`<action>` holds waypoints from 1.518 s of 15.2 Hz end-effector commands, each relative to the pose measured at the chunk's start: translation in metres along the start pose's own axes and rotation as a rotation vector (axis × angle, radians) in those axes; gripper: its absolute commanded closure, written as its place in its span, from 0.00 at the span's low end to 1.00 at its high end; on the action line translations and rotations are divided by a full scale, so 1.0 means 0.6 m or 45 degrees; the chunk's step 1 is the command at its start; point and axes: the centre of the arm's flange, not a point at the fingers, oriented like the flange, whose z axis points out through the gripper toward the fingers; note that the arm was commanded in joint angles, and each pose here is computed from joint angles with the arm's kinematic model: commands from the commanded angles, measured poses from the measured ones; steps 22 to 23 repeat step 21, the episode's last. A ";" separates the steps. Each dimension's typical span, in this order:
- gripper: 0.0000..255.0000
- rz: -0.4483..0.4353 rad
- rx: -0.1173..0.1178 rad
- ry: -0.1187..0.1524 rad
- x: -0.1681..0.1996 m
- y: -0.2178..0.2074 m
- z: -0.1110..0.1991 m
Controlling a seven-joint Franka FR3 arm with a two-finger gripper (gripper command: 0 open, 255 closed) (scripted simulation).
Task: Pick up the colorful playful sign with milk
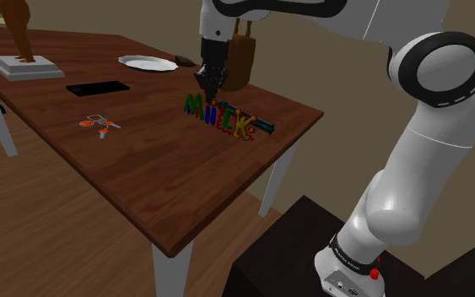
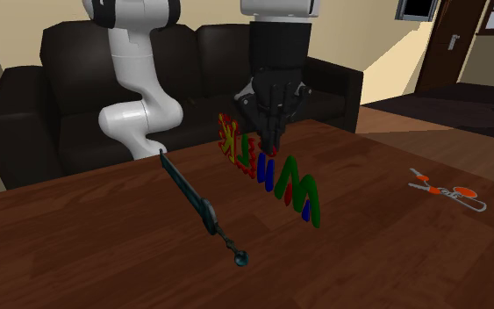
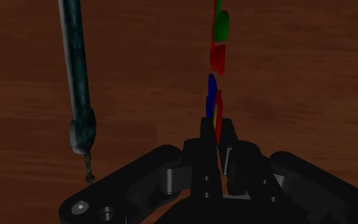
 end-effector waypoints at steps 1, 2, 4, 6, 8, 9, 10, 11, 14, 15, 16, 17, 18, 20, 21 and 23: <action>1.00 0.000 0.000 0.000 0.000 0.000 0.000; 1.00 0.000 0.000 0.000 0.000 0.000 0.000; 1.00 0.000 0.000 0.000 0.000 0.000 0.001; 1.00 0.000 0.000 0.000 -0.001 0.000 -0.017; 1.00 0.000 0.000 0.000 -0.002 0.000 -0.034; 1.00 0.000 0.000 0.000 -0.002 0.000 -0.043; 1.00 0.000 0.000 0.000 -0.003 0.000 -0.052; 1.00 0.000 0.000 0.000 -0.003 0.000 -0.061; 1.00 0.000 0.000 0.000 -0.005 0.000 -0.087; 1.00 0.000 0.000 0.000 -0.005 0.000 -0.096; 1.00 0.000 0.000 0.000 -0.006 0.000 -0.105; 1.00 0.000 0.000 0.000 -0.006 0.000 -0.113; 1.00 0.000 0.000 0.000 -0.007 0.000 -0.122; 1.00 0.000 0.000 0.000 -0.007 0.000 -0.132; 1.00 0.000 0.000 0.000 -0.007 0.000 -0.132; 1.00 0.000 0.000 0.000 -0.007 0.000 -0.132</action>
